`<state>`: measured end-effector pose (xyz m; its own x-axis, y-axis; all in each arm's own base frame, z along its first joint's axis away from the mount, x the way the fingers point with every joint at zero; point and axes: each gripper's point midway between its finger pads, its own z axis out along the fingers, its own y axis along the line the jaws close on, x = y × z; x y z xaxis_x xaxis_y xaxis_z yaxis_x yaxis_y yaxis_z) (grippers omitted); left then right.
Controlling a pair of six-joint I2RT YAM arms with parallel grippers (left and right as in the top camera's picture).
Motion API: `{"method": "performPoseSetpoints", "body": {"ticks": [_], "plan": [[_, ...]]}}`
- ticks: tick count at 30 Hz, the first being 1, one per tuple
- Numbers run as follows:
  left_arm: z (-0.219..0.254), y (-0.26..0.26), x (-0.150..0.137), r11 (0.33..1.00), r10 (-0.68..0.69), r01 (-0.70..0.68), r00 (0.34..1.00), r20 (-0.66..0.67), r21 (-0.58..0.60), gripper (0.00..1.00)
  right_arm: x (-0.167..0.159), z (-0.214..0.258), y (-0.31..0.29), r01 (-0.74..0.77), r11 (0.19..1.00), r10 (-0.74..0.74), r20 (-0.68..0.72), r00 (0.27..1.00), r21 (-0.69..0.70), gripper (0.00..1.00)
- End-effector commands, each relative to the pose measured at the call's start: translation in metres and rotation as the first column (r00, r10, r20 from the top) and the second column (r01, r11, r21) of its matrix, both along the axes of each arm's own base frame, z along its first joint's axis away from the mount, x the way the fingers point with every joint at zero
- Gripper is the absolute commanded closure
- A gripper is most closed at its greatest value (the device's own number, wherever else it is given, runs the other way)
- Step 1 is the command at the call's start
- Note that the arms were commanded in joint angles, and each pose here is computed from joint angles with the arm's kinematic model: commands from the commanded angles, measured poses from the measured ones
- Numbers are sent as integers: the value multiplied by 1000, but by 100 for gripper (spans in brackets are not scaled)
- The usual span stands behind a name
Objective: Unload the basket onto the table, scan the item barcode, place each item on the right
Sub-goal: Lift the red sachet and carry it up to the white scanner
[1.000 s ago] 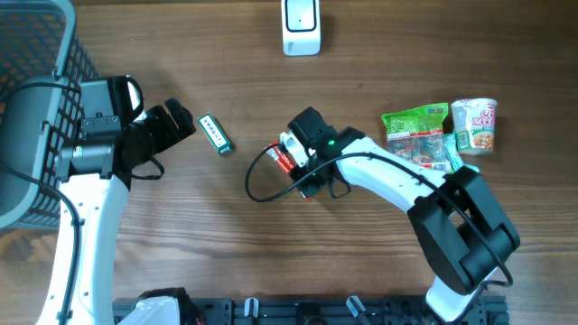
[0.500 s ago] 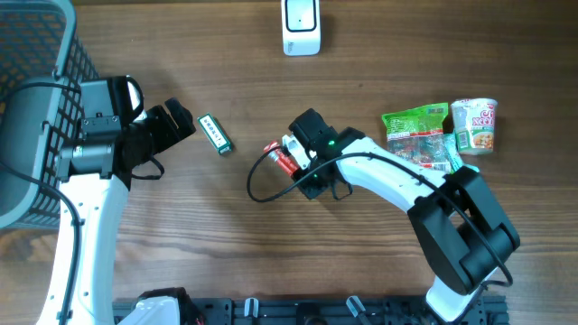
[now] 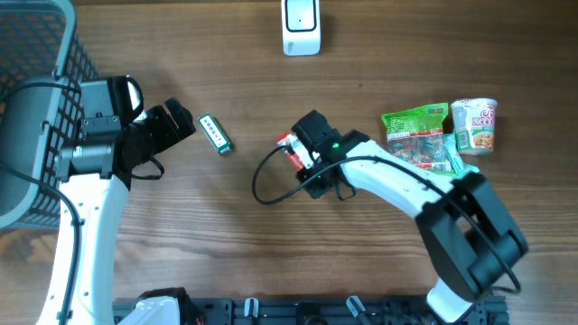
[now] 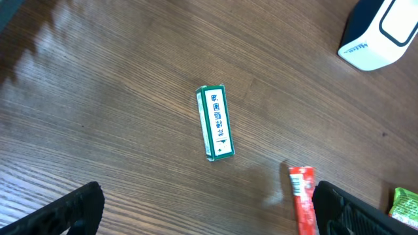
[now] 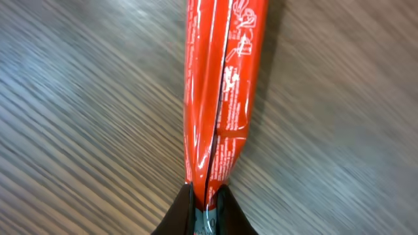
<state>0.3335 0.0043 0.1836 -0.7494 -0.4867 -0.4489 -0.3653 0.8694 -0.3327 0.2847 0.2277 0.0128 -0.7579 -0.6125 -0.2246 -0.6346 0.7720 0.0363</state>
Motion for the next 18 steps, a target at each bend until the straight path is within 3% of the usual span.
{"method": "performPoseSetpoints", "body": {"ticks": [1, 6, 13, 18], "plan": [[-1, -3, 0, 1000, -15, 15, 1000, -2, -2, 0, 28, 55, -12, 46, 998, -38, 219, 975, -31, 96], [-1, -3, 0, 1000, -15, 15, 1000, -2, -2, 0, 43, 89, -28, 109, 989, -61, 387, 920, -104, 96], [-1, -3, 0, 1000, -15, 15, 1000, -2, -2, 0, 46, 107, -25, 53, 993, -3, 431, 902, -104, 96], [-1, -3, 0, 1000, -15, 15, 1000, -2, -2, 0, 58, 149, -15, 30, 996, 13, 468, 884, -85, 96]]}}
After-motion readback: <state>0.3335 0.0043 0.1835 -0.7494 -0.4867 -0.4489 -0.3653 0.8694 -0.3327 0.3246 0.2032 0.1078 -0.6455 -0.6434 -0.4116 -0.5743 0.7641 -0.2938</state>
